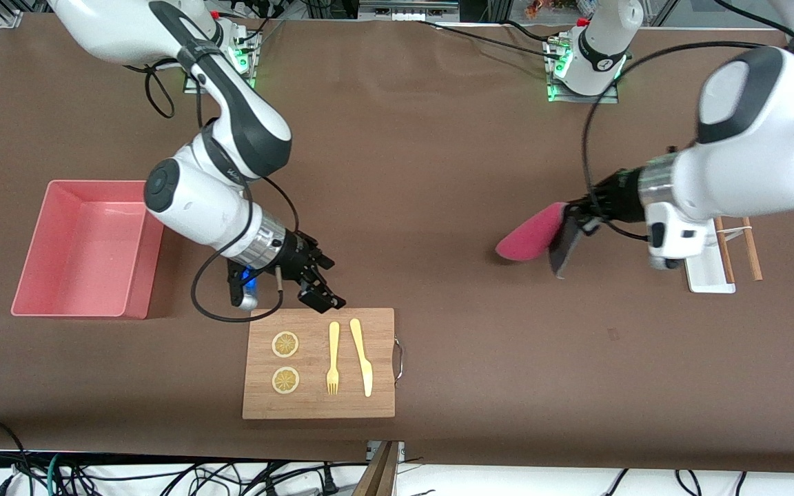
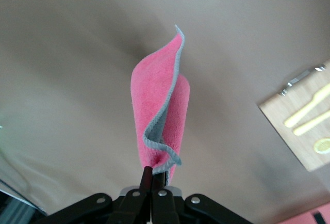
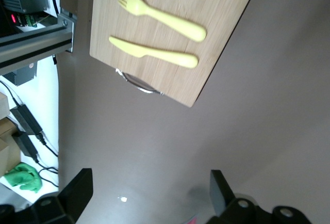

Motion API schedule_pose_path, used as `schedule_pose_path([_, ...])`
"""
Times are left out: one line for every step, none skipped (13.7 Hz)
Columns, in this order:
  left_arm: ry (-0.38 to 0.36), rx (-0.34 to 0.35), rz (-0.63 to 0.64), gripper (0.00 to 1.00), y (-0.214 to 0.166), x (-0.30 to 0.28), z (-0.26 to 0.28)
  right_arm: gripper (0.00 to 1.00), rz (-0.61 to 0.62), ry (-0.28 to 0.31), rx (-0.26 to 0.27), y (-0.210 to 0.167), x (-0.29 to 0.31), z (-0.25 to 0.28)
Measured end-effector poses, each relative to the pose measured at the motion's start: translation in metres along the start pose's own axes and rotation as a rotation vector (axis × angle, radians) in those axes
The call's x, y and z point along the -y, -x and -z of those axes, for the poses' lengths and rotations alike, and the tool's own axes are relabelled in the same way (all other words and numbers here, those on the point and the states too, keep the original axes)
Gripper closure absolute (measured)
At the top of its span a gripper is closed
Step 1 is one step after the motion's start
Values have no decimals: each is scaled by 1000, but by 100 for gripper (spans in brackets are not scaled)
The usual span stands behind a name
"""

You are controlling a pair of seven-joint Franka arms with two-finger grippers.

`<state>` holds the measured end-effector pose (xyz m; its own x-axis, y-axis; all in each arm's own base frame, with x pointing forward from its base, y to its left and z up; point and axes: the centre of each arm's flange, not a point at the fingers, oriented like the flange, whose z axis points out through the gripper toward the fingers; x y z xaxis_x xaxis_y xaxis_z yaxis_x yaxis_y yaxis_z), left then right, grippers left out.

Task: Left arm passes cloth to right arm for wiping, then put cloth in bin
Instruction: 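Move the cloth toward the right gripper while the right gripper approaches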

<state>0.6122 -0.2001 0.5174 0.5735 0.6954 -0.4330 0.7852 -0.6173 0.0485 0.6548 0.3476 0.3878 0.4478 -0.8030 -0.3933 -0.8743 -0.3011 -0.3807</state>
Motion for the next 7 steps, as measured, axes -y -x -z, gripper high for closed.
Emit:
schedule_pose_path([48, 36, 6, 98, 19, -12, -4, 0, -12, -15, 5, 7, -1, -8])
schedule_pose_path([92, 73, 7, 98, 30, -21, -4, 0, -20, -28, 9, 12, -2, -15])
schedule_pose_path([130, 92, 8, 98, 35, -26, -3, 0, -24, -35, 13, 16, -4, -22])
schedule_pose_path([172, 103, 8, 98, 38, -32, -1, 0, -27, -35, 16, 19, -6, -30])
schedule_pose_path([217, 118, 10, 98, 42, -39, 0, 0, -29, -29, 20, 20, -9, -37])
schedule_pose_path([260, 135, 8, 98, 49, -46, 0, 0, -30, -16, 24, 22, -12, -45])
schedule_pose_path([292, 148, 2, 98, 59, -54, -4, 0, -37, -3, 29, 25, -17, -55])
